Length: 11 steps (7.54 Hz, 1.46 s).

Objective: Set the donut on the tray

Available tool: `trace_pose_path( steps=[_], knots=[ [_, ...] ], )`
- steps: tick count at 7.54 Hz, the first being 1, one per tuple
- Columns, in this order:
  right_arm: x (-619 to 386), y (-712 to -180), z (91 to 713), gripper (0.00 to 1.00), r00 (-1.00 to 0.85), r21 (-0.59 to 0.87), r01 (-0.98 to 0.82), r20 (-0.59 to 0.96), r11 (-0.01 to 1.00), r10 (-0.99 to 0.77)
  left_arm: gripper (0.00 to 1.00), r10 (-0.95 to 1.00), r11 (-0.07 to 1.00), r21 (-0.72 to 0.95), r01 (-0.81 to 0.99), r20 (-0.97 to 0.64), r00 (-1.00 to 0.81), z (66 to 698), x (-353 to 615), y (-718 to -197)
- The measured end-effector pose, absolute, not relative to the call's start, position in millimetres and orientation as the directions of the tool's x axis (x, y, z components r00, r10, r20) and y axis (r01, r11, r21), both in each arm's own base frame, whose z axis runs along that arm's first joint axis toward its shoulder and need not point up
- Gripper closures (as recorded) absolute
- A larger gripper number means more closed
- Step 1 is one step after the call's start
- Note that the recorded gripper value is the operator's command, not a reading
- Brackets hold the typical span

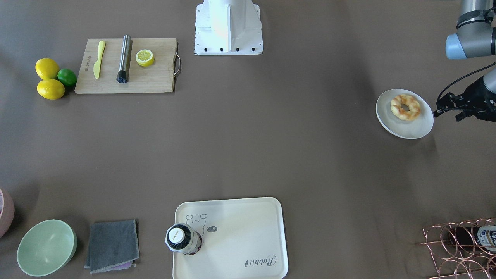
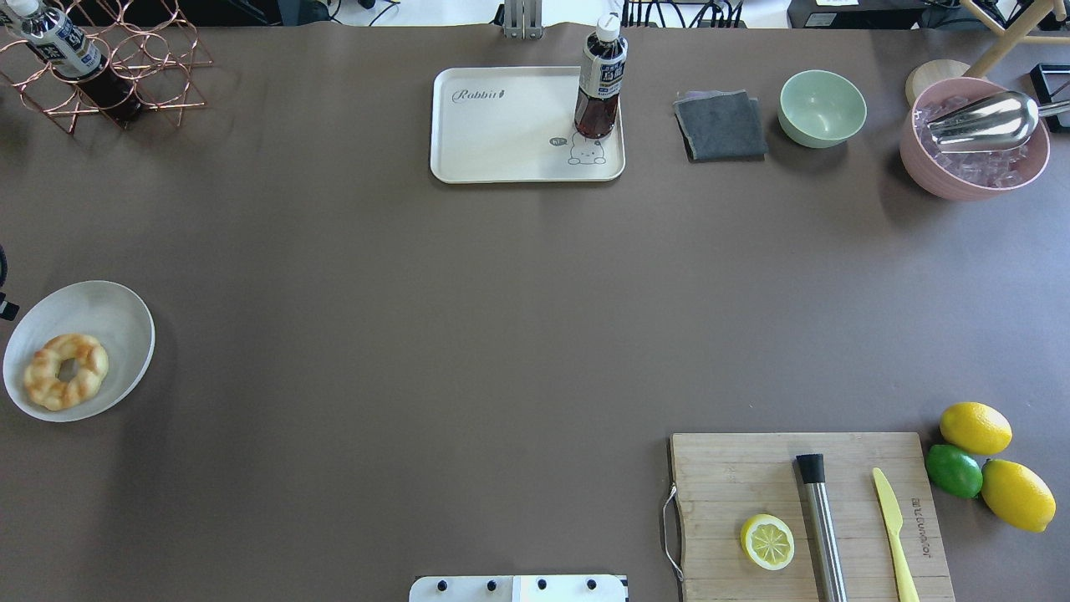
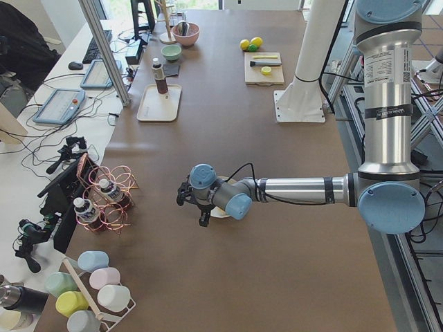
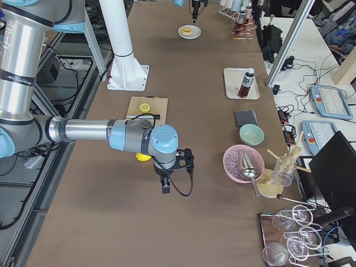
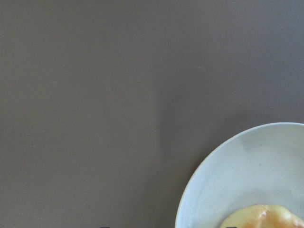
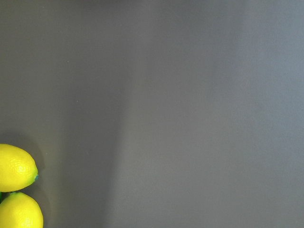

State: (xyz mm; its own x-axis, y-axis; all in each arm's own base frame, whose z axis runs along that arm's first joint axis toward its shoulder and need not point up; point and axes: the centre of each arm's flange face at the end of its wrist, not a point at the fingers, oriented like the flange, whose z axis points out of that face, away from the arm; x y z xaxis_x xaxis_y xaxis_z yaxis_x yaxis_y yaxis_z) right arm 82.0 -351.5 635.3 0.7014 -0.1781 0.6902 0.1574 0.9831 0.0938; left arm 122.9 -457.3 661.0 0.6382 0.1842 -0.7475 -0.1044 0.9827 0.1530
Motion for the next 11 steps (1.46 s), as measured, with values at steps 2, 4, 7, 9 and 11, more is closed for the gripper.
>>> trace_pose_path(
  steps=[2,4,7,9,11],
  knots=[
    [81.8,-350.8,635.7,0.01,0.701,0.093,0.157,0.691,0.983,-0.177,0.33,0.206,0.978,0.170,-0.118,-0.752,0.626,678.1,132.0,-452.5],
    [81.7,-350.1,636.1,0.01,0.700,0.092,0.157,0.692,0.983,-0.176,0.37,0.220,0.975,0.181,-0.126,-0.755,0.618,682.0,137.7,-450.0],
    [81.7,-349.9,636.2,0.01,0.700,0.091,0.157,0.693,0.983,-0.176,0.42,0.228,0.974,0.179,-0.141,-0.754,0.616,684.8,144.6,-447.3],
    [81.7,-349.8,637.1,0.01,0.700,0.090,0.157,0.692,0.984,-0.175,0.49,0.233,0.972,0.179,-0.150,-0.756,0.612,683.8,150.8,-445.9],
    [81.8,-349.7,637.8,0.01,0.701,0.088,0.157,0.692,0.984,-0.174,0.75,0.222,0.975,0.175,-0.138,-0.766,0.603,681.2,159.0,-443.8]
  ],
)
